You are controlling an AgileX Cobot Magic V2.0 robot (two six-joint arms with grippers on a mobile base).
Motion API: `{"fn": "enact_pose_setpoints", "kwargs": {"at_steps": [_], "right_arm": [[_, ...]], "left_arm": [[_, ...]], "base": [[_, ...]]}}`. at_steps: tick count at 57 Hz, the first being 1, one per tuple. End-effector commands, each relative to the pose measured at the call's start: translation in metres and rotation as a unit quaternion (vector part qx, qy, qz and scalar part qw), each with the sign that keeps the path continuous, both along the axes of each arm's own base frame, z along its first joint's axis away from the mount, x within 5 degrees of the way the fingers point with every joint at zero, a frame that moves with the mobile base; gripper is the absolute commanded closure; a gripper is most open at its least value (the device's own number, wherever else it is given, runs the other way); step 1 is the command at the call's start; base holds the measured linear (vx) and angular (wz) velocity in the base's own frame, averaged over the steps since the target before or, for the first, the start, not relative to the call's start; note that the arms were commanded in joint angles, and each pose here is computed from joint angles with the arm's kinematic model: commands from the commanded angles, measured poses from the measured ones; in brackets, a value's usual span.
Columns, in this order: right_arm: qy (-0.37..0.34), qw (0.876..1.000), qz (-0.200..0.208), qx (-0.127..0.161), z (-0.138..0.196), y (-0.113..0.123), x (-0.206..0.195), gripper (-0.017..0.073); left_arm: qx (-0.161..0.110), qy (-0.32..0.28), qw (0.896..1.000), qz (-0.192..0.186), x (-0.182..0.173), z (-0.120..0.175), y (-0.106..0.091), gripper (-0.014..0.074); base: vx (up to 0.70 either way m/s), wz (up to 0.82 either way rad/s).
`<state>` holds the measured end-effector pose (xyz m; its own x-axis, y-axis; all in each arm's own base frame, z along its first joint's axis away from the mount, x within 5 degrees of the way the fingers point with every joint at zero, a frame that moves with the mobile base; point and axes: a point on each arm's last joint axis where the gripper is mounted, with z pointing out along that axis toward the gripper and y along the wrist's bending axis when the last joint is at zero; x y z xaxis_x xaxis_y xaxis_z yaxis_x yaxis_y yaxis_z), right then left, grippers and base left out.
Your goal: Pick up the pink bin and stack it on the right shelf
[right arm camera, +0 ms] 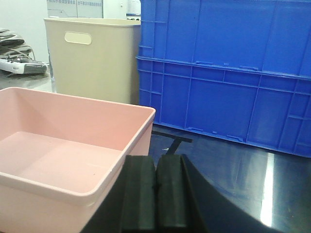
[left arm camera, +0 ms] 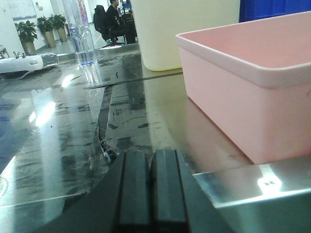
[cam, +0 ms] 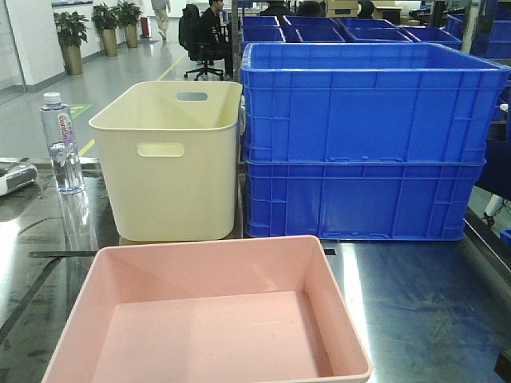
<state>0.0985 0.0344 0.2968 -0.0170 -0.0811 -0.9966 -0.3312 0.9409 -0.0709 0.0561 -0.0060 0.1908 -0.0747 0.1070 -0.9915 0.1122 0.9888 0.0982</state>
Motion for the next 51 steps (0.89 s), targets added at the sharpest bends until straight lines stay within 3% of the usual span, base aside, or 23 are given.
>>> {"fn": "enact_pose_setpoints", "kwargs": {"at_steps": [1,45,51], "right_arm": [[-0.056,0.998,0.005,0.01,0.018,0.001,-0.001,0.0571],[-0.056,0.998,-0.004,0.006,0.013,-0.003,-0.005,0.0571],[-0.037,0.997,-0.04,0.063,-0.015,-0.014,-0.019,0.0571]], "left_arm": [[-0.009,-0.04,0.999,0.002,0.0,0.003,0.0,0.0601],[-0.009,-0.04,0.999,0.002,0.0,0.003,0.0,0.0601],[-0.009,-0.04,0.999,0.002,0.0,0.003,0.0,0.0601]], "base": [[0.0,0.0],[0.0,0.0],[0.0,0.0]]}}
